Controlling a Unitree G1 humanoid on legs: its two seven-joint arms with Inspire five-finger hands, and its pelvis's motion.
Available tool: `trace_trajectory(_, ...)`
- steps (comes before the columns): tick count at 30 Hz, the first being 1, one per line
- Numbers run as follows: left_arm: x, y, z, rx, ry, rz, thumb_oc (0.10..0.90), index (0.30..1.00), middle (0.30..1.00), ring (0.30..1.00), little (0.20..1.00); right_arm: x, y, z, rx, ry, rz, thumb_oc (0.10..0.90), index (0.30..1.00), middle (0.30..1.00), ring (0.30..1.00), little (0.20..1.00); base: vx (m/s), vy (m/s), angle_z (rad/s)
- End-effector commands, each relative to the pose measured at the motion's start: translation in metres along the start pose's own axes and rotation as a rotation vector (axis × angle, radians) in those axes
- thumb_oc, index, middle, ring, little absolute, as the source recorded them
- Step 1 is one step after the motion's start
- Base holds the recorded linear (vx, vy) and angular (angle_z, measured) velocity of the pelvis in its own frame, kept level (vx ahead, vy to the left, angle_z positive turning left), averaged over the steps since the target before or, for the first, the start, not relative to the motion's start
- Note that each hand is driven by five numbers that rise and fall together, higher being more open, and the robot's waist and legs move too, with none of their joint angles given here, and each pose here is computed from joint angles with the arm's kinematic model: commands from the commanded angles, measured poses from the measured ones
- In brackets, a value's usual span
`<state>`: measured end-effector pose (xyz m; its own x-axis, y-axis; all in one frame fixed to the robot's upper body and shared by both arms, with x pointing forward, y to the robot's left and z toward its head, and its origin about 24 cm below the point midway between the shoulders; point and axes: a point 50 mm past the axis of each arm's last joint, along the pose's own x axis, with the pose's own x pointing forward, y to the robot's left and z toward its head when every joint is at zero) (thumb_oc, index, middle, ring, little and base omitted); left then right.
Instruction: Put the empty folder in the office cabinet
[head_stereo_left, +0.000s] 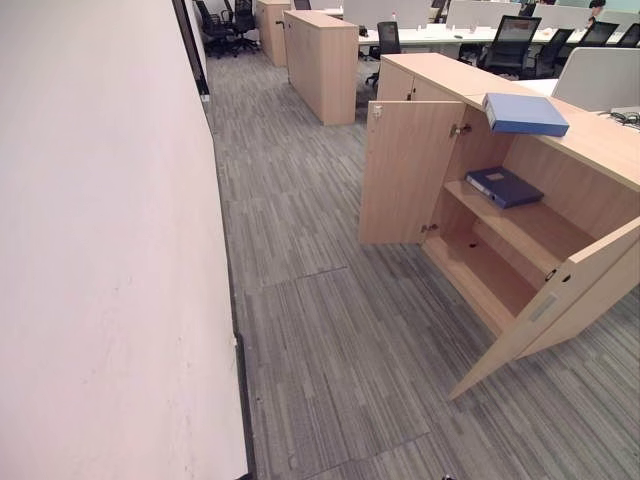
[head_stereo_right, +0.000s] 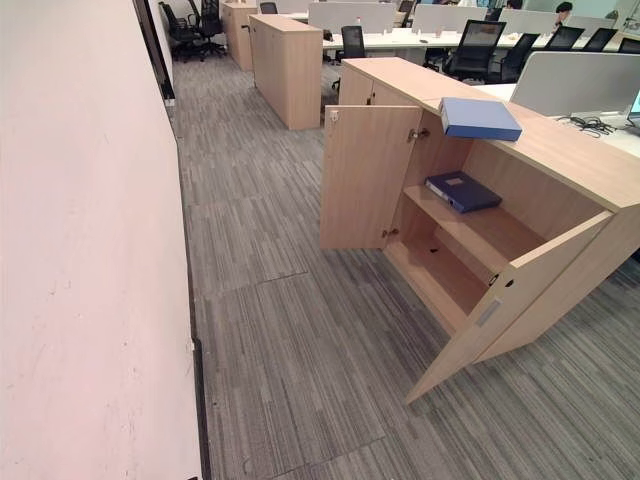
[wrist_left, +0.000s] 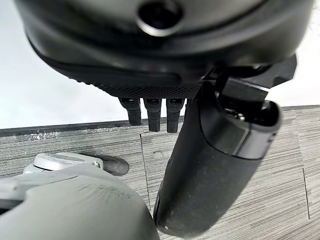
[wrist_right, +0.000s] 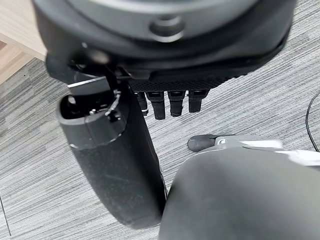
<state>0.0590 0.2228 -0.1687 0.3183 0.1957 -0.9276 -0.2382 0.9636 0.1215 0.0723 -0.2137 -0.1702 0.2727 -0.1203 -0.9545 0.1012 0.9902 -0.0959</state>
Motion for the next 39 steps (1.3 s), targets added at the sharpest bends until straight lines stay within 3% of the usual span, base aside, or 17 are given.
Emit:
trace_trajectory(1,0.003,-0.022,0.015,-0.073,-0.037,-0.061,0.800,0.900,0.900,0.900,0.900,0.001,0.006,0.008,0.005,-0.010,0.021,0.800,0.900,0.900,0.900,0.900,0.00,0.000,0.00)
trace_trajectory(20,0.002,-0.021,0.003,-0.105,0.025,-0.070,0.800,0.900,0.900,0.900,0.900,0.001,0.001,0.024,0.011,-0.092,0.008,0.800,0.900,0.900,0.900,0.900,0.00,0.000,0.00)
trace_trajectory(39,0.002,-0.017,-0.004,0.032,0.063,-0.069,0.800,0.900,0.900,0.900,0.900,0.001,-0.008,0.020,0.044,-0.053,0.026,0.800,0.900,0.900,0.900,0.900,0.00,-0.003,0.00)
